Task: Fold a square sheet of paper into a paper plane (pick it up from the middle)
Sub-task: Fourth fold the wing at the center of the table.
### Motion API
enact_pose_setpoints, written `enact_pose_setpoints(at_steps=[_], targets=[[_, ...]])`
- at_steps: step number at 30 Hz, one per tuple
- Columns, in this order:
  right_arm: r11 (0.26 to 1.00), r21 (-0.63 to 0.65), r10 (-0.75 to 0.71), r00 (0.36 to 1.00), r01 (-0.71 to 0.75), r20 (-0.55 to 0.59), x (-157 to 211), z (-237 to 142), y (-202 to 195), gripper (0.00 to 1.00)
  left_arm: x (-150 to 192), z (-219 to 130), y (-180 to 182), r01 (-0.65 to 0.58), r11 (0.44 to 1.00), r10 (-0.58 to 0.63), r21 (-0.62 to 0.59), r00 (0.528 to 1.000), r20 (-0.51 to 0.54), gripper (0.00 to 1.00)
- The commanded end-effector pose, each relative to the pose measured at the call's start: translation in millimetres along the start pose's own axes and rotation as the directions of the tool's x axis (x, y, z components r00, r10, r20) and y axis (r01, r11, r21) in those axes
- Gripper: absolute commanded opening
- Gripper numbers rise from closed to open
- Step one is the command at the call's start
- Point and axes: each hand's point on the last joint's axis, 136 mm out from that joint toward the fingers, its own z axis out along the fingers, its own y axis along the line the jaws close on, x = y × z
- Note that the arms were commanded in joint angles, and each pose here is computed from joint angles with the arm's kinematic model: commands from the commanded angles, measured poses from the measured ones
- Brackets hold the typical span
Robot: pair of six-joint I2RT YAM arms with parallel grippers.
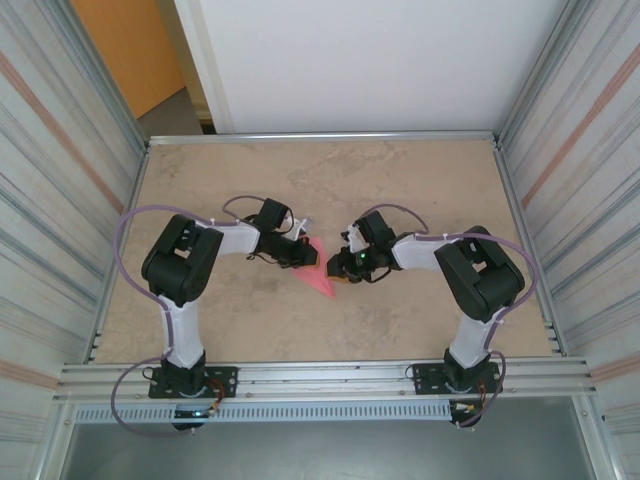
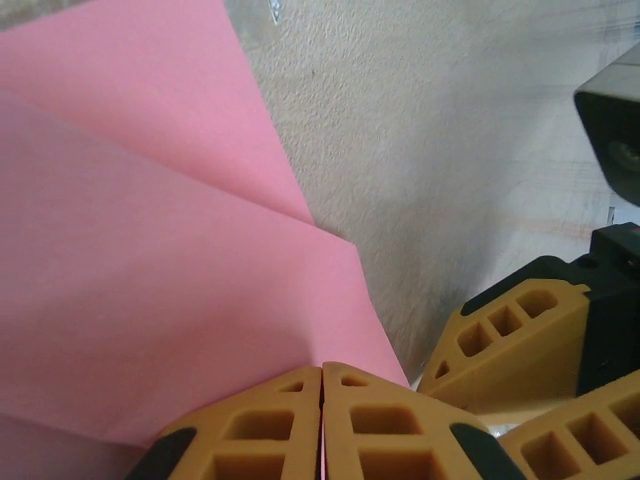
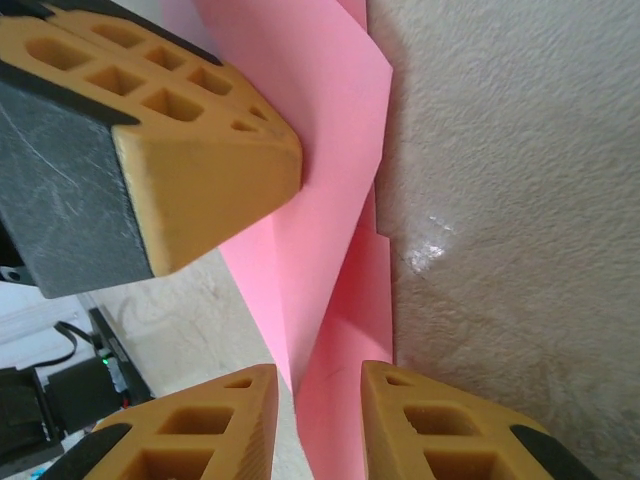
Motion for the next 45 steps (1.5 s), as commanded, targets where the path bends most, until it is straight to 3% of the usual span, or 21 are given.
enact_pose_setpoints(at_steps=[1,11,19,30,45], targets=[[1.000,-0.003,-0.027,0.998,0.027,-0.063,15.9,4.1,-5.4,0.28,0.4,2.8,16.4,0.048,0.997,-0.048,-0.065,0.999,-0.001,0.10],[0.989,-0.017,-0.147,0.982,0.146,-0.115,30.8,5.8,-3.8,0.27,1.4,2.9,24.4,0.077,0.992,-0.077,-0.098,0.997,0.002,0.10],[0.996,0.019,-0.080,0.989,0.084,-0.127,31.3,12.1,-26.1,0.18,-4.0,-4.1,19.9,0.083,0.993,-0.081,-0.083,0.996,0.024,0.10],[1.000,-0.007,-0.015,0.985,0.014,-0.172,37.0,16.1,-37.3,0.12,-25.9,-30.9,-20.7,0.056,0.998,-0.059,0.025,0.989,0.136,0.17],[0.996,-0.005,0.086,0.973,-0.090,-0.212,36.0,18.8,-45.7,0.09,-11.4,-31.2,-40.4,0.113,0.993,-0.119,0.041,0.967,0.224,0.20]])
